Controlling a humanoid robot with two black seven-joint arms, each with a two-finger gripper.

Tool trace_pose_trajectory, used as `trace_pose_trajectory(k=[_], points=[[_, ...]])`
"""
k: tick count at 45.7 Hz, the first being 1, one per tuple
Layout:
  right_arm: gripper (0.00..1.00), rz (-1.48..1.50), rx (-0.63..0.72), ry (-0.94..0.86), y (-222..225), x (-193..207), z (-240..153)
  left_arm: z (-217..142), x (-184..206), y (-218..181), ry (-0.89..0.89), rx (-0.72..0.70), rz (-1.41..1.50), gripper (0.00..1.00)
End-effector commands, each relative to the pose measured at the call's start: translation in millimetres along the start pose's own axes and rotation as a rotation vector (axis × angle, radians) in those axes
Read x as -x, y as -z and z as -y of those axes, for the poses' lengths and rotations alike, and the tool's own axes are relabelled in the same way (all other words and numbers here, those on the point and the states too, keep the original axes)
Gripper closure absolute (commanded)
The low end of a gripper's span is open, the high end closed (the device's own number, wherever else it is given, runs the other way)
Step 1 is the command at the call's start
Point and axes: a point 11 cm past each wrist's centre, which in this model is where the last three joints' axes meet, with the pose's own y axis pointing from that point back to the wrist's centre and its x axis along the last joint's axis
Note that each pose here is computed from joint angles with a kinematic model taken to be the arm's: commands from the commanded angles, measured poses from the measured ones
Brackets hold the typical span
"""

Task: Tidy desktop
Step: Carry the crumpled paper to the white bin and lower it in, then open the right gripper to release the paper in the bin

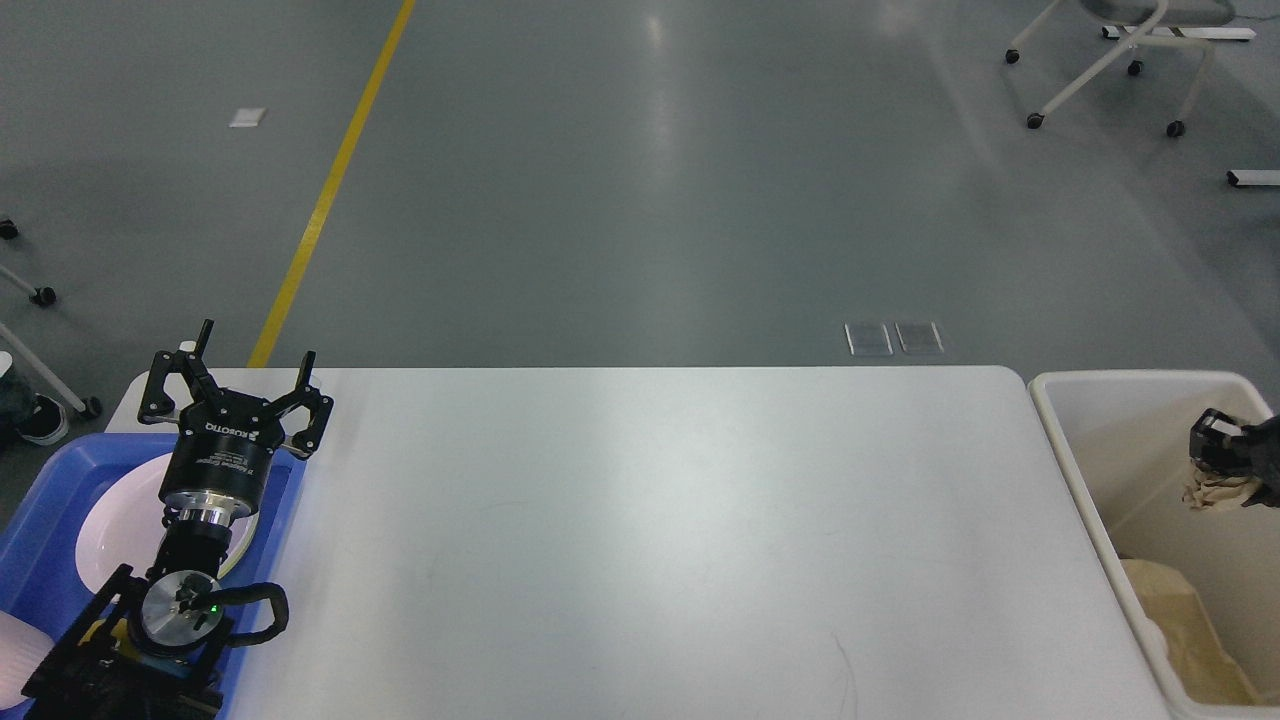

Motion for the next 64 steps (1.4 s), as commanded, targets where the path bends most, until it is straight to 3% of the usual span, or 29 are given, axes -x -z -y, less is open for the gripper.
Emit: trace_pose_trajectory(k=[1, 10, 21, 35, 36, 41, 42, 64], points=[[1.00, 0.035, 0.033, -0.038, -26.0, 18.7, 40.7, 0.0, 0.0, -0.1, 0.000, 0.001, 0.000, 0.04], [1.00, -0.024, 0.085, -0.181, -43.1, 65.0, 90.6, 0.0, 0.0, -0.1, 0.000, 0.001, 0.000, 0.04], [1.00, -0.069, 0.105, -0.302, -53.4, 115.2, 116.3, 0.0, 0.0, 0.0, 0.000, 0.000, 0.000, 0.04], [1.00, -0.069, 0.106, -0.315, -55.8, 120.8, 118.1, 0.0, 0.0, -0.1, 0.000, 0.001, 0.000, 0.04], [0.95, -0.070, 0.106, -0.317, -55.9, 120.6, 118.1, 0.0, 0.0, 0.0, 0.000, 0.000, 0.000, 0.04], [0.07, -0.064, 0.102, -0.368, -54.7, 114.5, 116.0, 0.0, 0.2, 0.0, 0.001, 0.000, 0.000, 0.04], [0.00, -0.064, 0.100, -0.375, -53.4, 115.1, 116.0, 0.0, 0.0, -0.1, 0.000, 0.001, 0.000, 0.04], [0.00, -0.077, 0.096, -0.364, -51.0, 123.6, 118.4, 0.0, 0.0, 0.0, 0.000, 0.000, 0.000, 0.04]])
